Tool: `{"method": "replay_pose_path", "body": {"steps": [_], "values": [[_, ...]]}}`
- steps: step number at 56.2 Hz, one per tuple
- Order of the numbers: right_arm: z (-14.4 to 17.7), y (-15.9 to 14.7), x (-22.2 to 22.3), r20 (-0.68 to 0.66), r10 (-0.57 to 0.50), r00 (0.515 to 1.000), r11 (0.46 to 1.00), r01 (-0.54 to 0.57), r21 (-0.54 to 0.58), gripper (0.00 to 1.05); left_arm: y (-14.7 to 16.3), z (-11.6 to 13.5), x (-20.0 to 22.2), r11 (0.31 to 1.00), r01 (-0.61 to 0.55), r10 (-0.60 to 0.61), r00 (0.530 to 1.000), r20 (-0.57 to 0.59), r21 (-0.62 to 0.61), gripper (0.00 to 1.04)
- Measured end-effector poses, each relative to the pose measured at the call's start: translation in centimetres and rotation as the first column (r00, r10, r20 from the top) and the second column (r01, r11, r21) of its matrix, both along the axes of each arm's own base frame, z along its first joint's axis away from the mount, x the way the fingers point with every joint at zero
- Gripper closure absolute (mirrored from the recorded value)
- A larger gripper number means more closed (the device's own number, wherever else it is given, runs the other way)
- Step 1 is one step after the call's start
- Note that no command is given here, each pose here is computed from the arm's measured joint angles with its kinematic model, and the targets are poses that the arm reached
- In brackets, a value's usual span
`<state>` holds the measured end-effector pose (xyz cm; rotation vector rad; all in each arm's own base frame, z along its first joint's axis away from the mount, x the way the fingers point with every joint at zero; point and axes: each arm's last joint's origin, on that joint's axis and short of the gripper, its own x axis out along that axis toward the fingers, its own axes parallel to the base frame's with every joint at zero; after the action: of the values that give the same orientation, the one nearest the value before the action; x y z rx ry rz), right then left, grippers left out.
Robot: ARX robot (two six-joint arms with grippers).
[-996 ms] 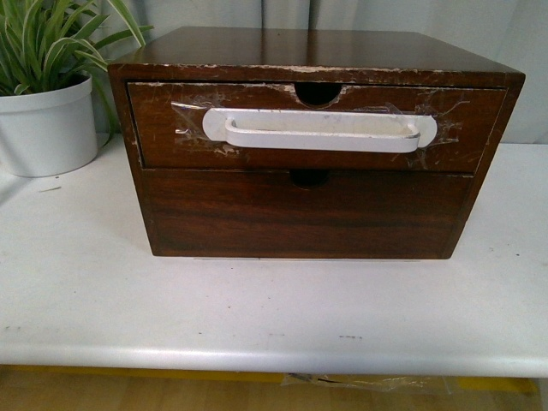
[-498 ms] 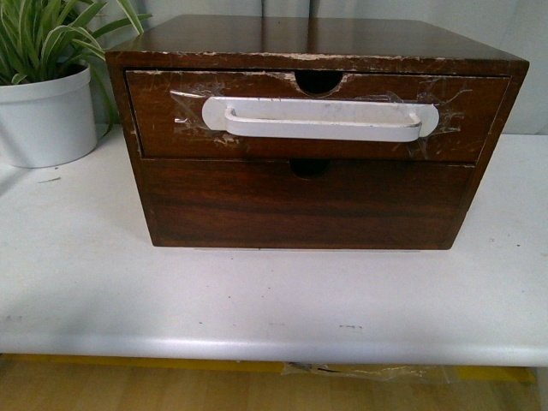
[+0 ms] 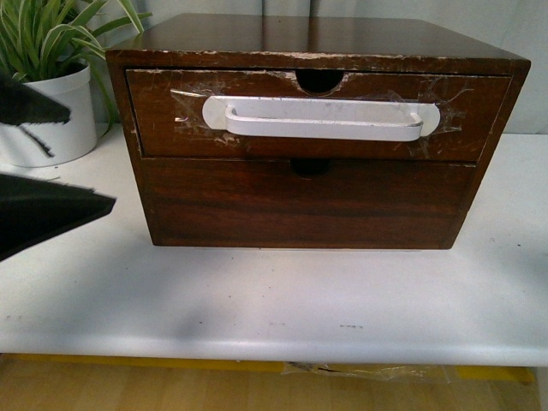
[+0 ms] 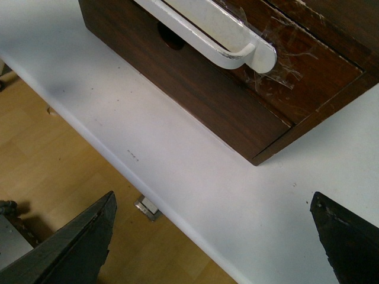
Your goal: Open drawer
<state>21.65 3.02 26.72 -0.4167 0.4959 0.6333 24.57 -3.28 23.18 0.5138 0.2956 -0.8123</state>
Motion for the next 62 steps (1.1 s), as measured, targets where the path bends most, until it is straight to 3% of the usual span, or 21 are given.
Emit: {"method": "replay_pose_path", "body": {"steps": [23, 46, 62], "values": [[0.9, 1.2, 3.0, -0.063, 0.073, 0.995, 0.994, -0.077, -0.074, 0.09, -6.3, 3.4, 3.2, 0.951, 0.296, -0.295, 0.955, -0.022, 0.089, 0.06], [0.4, 4.1, 5.4, -0.106, 0.167, 0.98, 0.977, -0.179, -0.12, 0.09, -9.6, 2.8, 5.9, 0.912, 0.356, -0.356, 0.934, -0.036, 0.205, 0.06], [0.5, 5.5, 6.3, -0.109, 0.206, 0.973, 0.969, -0.218, -0.12, 0.09, -10.4, 2.2, 8.4, 0.904, 0.332, -0.331, 0.942, -0.049, 0.27, 0.06]]}}
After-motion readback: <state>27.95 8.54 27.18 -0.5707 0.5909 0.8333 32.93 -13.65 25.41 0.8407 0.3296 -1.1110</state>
